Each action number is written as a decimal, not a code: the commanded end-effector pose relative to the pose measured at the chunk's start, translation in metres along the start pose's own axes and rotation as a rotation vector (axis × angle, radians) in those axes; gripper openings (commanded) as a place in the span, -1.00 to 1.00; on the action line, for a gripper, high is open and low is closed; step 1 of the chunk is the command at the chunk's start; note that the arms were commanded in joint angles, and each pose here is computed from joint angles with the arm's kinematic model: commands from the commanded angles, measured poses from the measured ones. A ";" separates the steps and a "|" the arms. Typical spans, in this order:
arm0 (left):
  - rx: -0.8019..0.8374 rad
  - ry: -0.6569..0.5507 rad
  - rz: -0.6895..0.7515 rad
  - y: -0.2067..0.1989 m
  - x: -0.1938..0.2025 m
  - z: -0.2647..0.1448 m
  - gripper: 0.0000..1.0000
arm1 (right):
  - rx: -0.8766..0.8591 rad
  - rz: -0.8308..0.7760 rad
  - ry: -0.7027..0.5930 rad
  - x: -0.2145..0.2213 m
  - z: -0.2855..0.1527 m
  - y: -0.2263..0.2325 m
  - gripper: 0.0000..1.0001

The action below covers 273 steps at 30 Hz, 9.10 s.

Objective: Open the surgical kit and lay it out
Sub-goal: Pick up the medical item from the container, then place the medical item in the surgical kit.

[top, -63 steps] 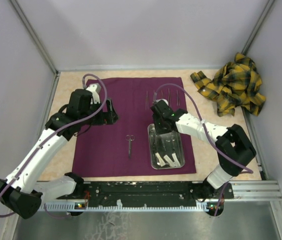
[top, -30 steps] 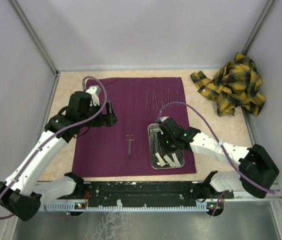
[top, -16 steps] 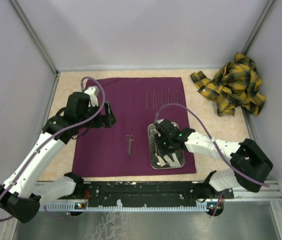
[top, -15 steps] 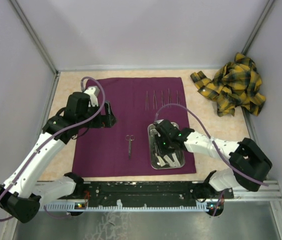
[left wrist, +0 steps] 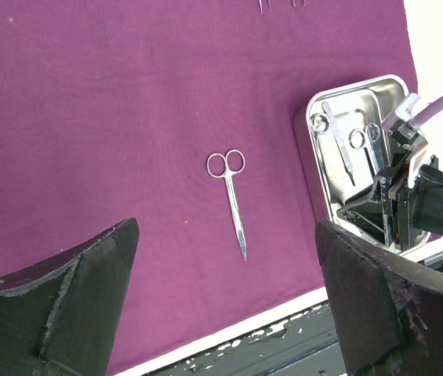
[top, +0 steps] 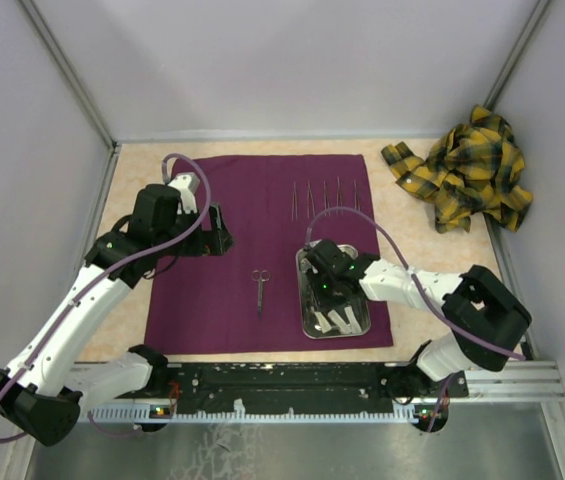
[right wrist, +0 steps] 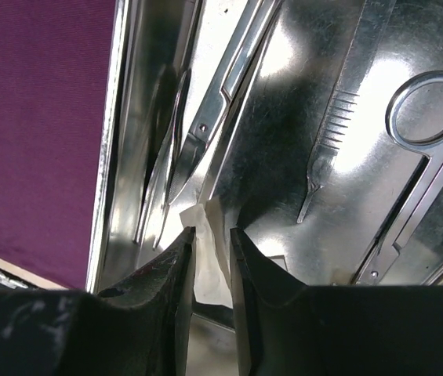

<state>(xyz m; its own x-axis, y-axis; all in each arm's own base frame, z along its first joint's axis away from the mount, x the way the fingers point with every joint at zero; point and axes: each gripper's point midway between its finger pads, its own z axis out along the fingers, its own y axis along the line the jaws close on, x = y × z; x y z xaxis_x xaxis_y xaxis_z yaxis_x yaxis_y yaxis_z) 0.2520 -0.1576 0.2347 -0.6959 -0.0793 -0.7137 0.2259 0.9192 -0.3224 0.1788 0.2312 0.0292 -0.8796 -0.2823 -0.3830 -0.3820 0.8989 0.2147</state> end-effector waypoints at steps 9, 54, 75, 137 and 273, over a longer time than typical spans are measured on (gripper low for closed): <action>0.009 -0.039 -0.002 -0.004 -0.013 -0.009 0.99 | -0.023 -0.035 -0.056 -0.022 0.002 0.013 -0.68; -0.017 -0.103 -0.005 0.001 -0.023 -0.046 0.99 | -0.179 0.150 -0.262 -0.216 -0.020 0.078 -1.00; -0.010 -0.099 0.011 0.001 -0.020 -0.054 0.99 | -0.075 0.310 -0.252 -0.247 0.067 0.064 -1.00; -0.029 -0.095 0.016 0.005 -0.019 -0.056 0.99 | -0.050 0.254 -0.186 -0.227 0.089 0.064 -1.00; -0.058 -0.176 0.083 0.014 -0.026 -0.089 0.99 | 0.191 0.148 -0.222 -0.223 0.080 0.080 -0.46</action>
<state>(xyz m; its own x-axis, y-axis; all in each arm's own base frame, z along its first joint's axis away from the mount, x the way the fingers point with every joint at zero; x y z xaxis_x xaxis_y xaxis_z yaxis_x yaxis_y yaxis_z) 0.2154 -0.1137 0.2955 -0.5664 -0.0703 -0.8211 0.2327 0.9422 -0.2411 0.3589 0.3744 0.0330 -0.8651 -0.0947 -0.4927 -0.1524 0.9852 0.0782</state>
